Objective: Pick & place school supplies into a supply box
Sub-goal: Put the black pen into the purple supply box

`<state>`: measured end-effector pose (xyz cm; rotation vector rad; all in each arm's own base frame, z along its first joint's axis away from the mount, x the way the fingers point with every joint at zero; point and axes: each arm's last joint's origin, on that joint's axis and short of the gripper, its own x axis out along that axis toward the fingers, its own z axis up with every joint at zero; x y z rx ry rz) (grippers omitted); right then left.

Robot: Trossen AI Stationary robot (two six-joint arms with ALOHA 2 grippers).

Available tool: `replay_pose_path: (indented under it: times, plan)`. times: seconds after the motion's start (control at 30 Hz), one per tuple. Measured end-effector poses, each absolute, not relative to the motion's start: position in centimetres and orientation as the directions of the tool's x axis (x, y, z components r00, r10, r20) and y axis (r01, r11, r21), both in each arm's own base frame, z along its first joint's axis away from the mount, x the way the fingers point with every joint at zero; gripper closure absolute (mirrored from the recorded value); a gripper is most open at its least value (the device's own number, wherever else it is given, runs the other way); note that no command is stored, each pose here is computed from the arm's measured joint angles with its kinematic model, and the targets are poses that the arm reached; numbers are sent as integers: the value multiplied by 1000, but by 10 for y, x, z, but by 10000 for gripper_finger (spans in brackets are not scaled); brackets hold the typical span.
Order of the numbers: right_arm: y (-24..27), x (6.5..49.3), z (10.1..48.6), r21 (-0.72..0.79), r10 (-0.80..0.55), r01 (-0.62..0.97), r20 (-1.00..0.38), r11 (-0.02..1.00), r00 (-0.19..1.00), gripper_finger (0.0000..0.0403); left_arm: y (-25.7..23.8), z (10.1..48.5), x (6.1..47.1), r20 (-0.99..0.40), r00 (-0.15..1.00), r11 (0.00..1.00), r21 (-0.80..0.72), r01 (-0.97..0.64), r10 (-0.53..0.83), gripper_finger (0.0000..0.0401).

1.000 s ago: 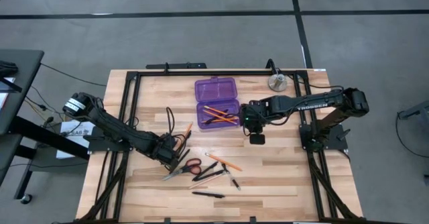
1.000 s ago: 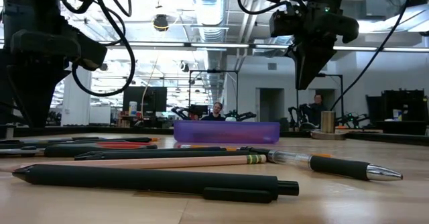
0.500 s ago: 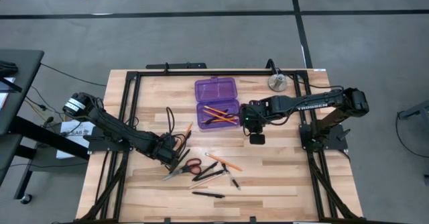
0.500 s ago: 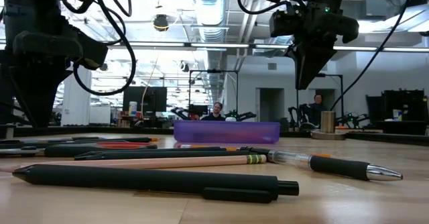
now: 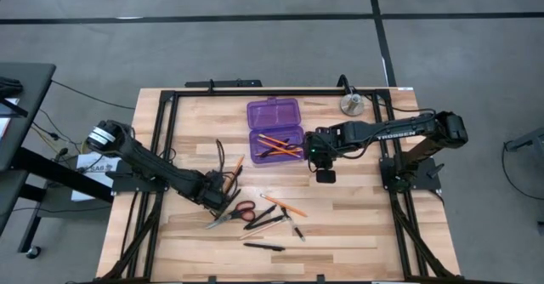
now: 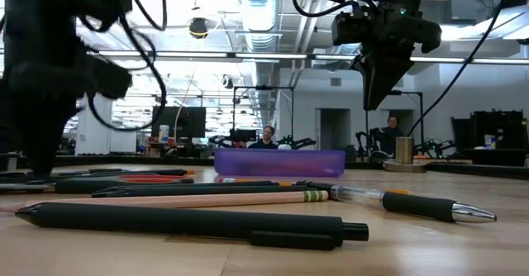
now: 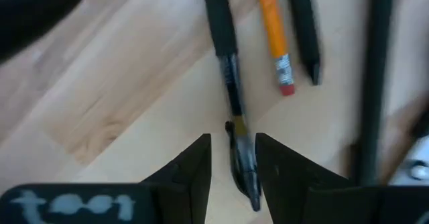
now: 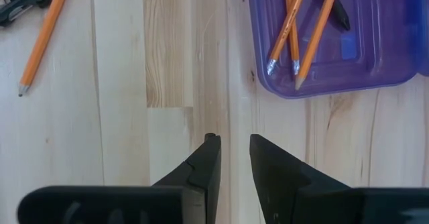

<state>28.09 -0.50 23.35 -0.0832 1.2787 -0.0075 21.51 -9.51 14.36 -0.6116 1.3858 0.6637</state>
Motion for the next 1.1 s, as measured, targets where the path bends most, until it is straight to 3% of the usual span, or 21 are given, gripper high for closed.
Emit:
replay_pose_path:
  times: [0.43,0.73,1.1]
  plan:
    - [-5,281,234,-68,-52,-45,-955,997,292,327,-99,127,223,-996,-2,688,60,-723,84,302]
    - [-5,283,234,-70,-52,-48,-949,996,311,327,-98,130,223,-994,21,684,57,-727,106,378]
    - [-5,283,234,-73,-52,-56,-949,996,311,327,-95,132,222,-979,43,660,100,-744,197,375]
